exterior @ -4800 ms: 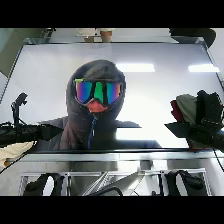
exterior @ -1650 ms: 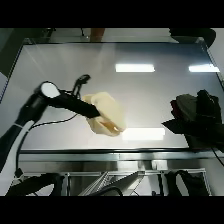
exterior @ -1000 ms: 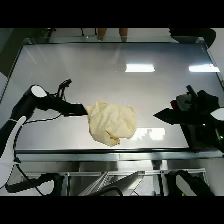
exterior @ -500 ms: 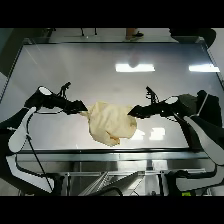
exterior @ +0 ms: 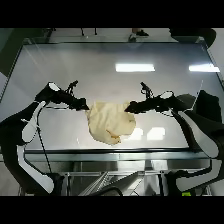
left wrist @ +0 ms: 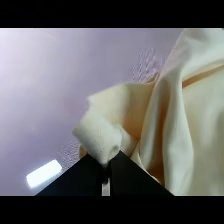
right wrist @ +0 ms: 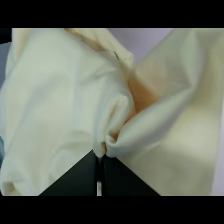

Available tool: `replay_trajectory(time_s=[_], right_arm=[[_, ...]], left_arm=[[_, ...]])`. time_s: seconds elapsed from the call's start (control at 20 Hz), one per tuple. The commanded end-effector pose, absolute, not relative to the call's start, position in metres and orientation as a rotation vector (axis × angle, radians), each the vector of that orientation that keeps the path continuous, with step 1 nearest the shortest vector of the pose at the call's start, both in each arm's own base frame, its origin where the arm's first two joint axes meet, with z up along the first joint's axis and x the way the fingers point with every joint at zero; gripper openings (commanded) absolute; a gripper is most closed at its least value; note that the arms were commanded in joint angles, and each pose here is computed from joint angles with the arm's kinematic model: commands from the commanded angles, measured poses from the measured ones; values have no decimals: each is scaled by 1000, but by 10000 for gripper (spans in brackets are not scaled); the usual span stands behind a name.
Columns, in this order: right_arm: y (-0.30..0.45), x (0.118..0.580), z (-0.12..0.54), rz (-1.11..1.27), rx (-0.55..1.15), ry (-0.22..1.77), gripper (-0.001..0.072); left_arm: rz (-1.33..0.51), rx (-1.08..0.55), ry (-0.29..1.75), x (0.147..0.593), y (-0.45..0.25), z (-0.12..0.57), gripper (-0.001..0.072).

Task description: Fold the shirts.

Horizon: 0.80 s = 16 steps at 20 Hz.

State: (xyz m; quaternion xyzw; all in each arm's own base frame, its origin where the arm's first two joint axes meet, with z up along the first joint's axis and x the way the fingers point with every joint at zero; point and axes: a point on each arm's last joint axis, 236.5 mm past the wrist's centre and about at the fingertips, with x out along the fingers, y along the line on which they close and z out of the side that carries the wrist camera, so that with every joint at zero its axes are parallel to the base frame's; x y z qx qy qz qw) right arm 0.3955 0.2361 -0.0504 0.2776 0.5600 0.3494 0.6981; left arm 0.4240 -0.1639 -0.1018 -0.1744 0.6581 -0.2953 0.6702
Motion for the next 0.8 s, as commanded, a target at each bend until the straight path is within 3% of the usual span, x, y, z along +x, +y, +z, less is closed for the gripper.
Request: replay_trajectory(time_s=[0.0, 0.3, 0.6, 0.75], right_arm=[[223, 396, -4, 862, 629, 1201, 18], [174, 378, 196, 954, 437, 793, 19], [163, 265, 371, 877, 148, 272, 19], [147, 221, 436, 710, -4, -5, 19]], left_arm=[[-702, -383, 1417, 425, -158, -51, 14], [-642, -262, 963, 412, -113, 149, 14], [-542, -64, 459, 299, -96, 343, 13], [-447, 48, 229, 256, -87, 424, 13]])
